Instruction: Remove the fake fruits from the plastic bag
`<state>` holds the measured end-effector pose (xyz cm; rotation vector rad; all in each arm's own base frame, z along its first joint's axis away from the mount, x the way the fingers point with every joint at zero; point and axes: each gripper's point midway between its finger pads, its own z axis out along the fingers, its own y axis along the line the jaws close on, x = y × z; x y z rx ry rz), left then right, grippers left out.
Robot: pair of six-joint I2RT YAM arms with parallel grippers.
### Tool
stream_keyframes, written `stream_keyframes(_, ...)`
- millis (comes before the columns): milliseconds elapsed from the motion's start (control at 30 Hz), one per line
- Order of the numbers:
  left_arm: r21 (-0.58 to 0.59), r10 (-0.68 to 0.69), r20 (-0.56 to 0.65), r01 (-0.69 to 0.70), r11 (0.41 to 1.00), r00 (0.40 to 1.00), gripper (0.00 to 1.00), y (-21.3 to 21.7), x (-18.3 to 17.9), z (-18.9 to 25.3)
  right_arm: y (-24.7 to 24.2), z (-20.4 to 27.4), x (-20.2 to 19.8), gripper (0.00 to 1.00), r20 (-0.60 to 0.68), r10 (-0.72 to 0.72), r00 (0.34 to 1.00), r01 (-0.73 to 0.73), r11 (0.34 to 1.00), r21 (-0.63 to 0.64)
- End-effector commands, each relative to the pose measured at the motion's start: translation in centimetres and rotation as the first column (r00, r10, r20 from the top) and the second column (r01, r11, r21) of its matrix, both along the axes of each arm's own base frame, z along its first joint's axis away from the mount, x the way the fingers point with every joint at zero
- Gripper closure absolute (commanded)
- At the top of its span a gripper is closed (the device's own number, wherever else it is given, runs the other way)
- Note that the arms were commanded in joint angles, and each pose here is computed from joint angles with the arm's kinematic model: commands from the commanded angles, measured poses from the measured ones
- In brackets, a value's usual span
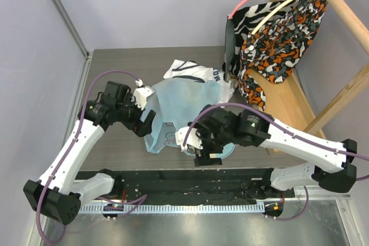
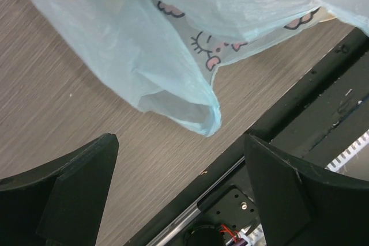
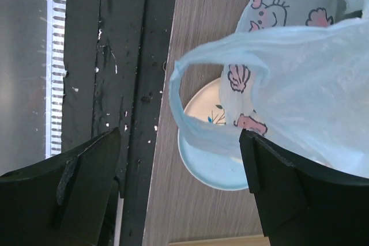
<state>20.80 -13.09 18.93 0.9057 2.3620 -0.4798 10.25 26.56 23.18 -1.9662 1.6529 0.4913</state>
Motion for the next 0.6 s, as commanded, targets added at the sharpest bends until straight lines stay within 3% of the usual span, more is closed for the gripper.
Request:
stream_keyframes(0,0.082,0.076,0.014,-0.077,0.994,0.997,0.04,2.3,-1.0,0.0,2.5,-0.3,0.6,0.08,0.058,0.042,0.997,-0.046,0.997,0.059)
stream_keyframes(133,0.068,0.089,0.095,-0.095,0.993,0.991,0.02,3.0,-1.1,1.4,4.3,-2.6,2.4,0.10,0.130,-0.034,0.991,0.029,0.999,0.036)
stream_keyframes(200,0.091,0.065,0.092,-0.073,0.993,0.994,0.02,3.3,-1.4,1.2,5.9,-3.4,3.6,0.22,0.140,-0.093,0.986,0.088,0.995,0.046)
stream_keyframes(233,0.095,0.055,0.096,-0.064,0.993,0.994,0.02,3.4,-1.5,1.2,6.0,-3.4,4.5,0.50,0.163,-0.135,0.977,0.130,0.991,0.040)
stream_keyframes(300,0.072,-0.015,0.090,0.009,0.997,0.996,0.02,2.6,-1.9,1.1,6.8,-1.4,5.8,0.77,0.166,-0.220,0.961,0.206,0.974,0.100)
stream_keyframes(333,0.051,-0.040,0.076,0.036,0.998,0.996,0.03,2.0,-2.2,0.8,6.9,-0.2,6.4,0.98,0.162,-0.258,0.952,0.237,0.962,0.136)
stream_keyframes(433,-0.014,-0.109,0.023,0.110,0.994,0.994,0.03,0.3,-2.5,-0.4,6.6,4.3,9.5,0.99,0.081,-0.416,0.906,0.382,0.885,0.268)
stream_keyframes(567,-0.055,-0.145,-0.007,0.145,0.988,0.989,0.05,-2.0,-1.3,-2.3,6.2,5.3,10.2,0.99,0.025,-0.447,0.894,0.425,0.865,0.266)
